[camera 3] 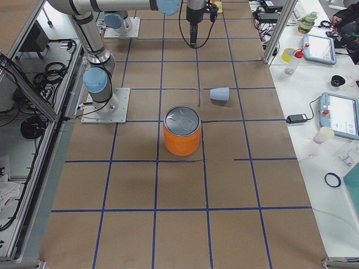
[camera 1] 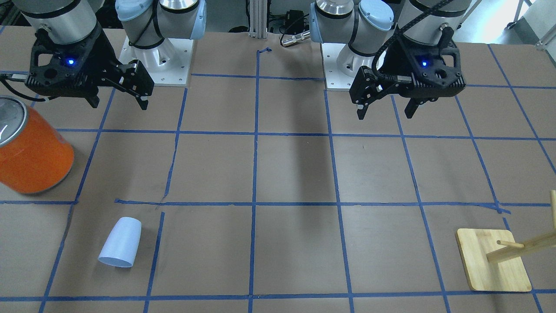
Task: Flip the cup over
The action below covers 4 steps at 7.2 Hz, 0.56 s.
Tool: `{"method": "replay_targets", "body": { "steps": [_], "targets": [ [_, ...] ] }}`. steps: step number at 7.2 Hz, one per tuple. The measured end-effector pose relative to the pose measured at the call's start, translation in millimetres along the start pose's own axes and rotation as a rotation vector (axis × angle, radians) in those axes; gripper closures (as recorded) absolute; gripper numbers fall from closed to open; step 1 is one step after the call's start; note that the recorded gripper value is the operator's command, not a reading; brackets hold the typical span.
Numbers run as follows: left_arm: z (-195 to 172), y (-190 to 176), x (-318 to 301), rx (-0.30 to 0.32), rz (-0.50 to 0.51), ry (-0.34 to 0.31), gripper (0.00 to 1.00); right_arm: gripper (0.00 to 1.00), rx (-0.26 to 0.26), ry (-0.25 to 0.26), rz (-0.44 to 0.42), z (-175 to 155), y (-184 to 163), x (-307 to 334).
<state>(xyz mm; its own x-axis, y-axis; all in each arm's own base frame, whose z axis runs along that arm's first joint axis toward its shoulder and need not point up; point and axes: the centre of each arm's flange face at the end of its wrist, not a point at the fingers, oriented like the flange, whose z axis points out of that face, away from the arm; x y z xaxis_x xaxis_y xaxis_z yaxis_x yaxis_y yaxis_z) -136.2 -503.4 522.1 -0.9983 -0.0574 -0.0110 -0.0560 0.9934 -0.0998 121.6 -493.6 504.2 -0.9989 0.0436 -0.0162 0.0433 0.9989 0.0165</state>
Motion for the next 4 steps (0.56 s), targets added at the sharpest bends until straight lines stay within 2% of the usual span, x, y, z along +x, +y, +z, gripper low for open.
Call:
{"method": "replay_targets", "body": {
  "steps": [4],
  "targets": [
    [-0.5, -0.1, 0.0, 0.001, 0.0, 0.0, 0.0, 0.0, -0.002, 0.002, -0.001, 1.6, -1.1, 0.2]
  ]
}}
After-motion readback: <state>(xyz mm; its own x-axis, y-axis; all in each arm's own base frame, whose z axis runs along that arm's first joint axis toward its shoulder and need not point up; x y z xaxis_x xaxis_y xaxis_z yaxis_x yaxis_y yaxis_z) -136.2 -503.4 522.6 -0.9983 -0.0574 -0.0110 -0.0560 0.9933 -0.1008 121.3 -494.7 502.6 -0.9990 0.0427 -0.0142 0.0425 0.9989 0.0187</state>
